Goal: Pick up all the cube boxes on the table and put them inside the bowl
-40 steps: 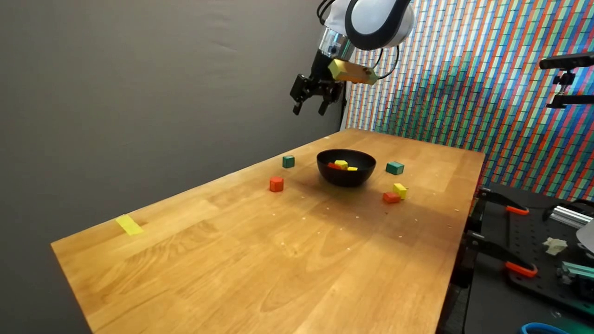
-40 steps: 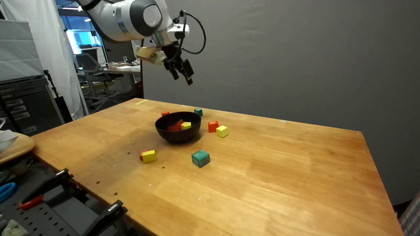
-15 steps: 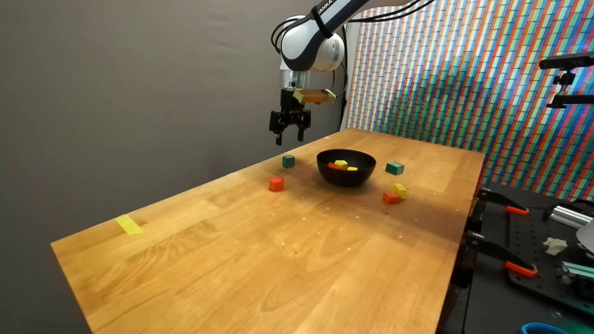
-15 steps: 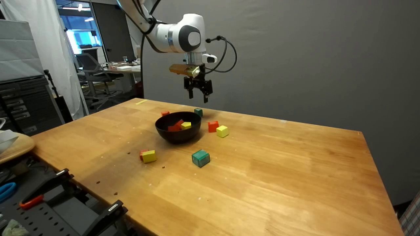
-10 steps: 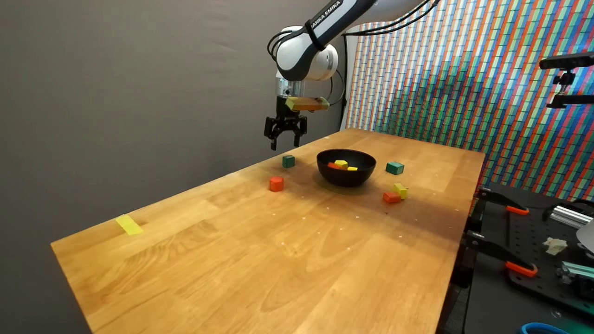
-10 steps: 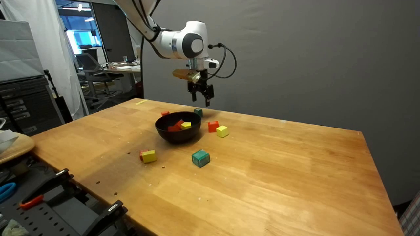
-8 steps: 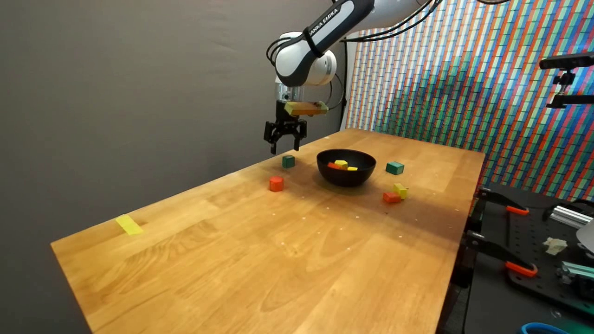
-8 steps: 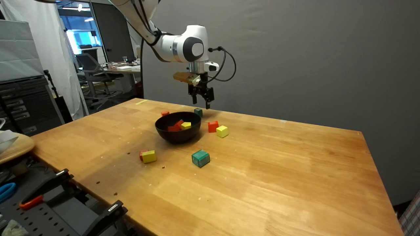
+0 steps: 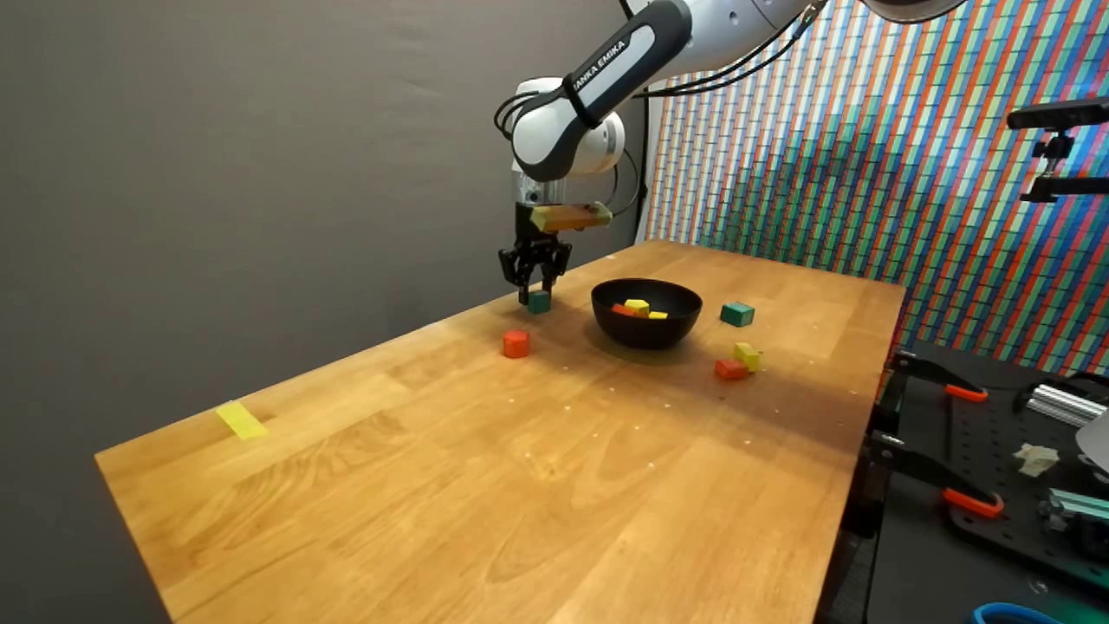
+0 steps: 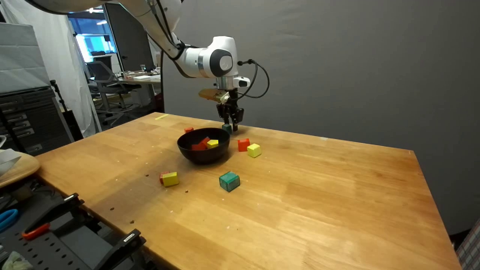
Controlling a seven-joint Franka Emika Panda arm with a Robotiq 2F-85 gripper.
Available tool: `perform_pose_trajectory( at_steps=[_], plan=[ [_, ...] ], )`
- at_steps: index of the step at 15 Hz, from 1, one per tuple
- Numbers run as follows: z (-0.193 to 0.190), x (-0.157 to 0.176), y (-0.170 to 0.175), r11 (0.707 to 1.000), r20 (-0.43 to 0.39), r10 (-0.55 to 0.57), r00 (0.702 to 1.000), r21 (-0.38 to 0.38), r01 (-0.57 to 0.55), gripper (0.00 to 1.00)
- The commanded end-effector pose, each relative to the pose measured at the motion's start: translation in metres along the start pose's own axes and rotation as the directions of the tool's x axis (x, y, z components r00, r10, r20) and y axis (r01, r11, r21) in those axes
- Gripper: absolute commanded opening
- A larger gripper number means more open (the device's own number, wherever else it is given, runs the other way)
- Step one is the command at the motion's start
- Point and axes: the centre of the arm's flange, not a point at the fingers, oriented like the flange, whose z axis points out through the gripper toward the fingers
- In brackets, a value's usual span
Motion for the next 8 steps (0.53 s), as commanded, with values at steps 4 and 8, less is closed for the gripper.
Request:
perform_pose_trajectory(
  at_steps=[4, 8],
  plan=[
    [-0.036, 0.000, 0.020, 0.999, -0.053, 0.031, 0.998, -0.038, -0.033, 0.01],
    [-0.051, 0.002, 0.030, 0.997, -0.080, 0.053, 0.995, -0.044, -0.057, 0.26]
  ],
)
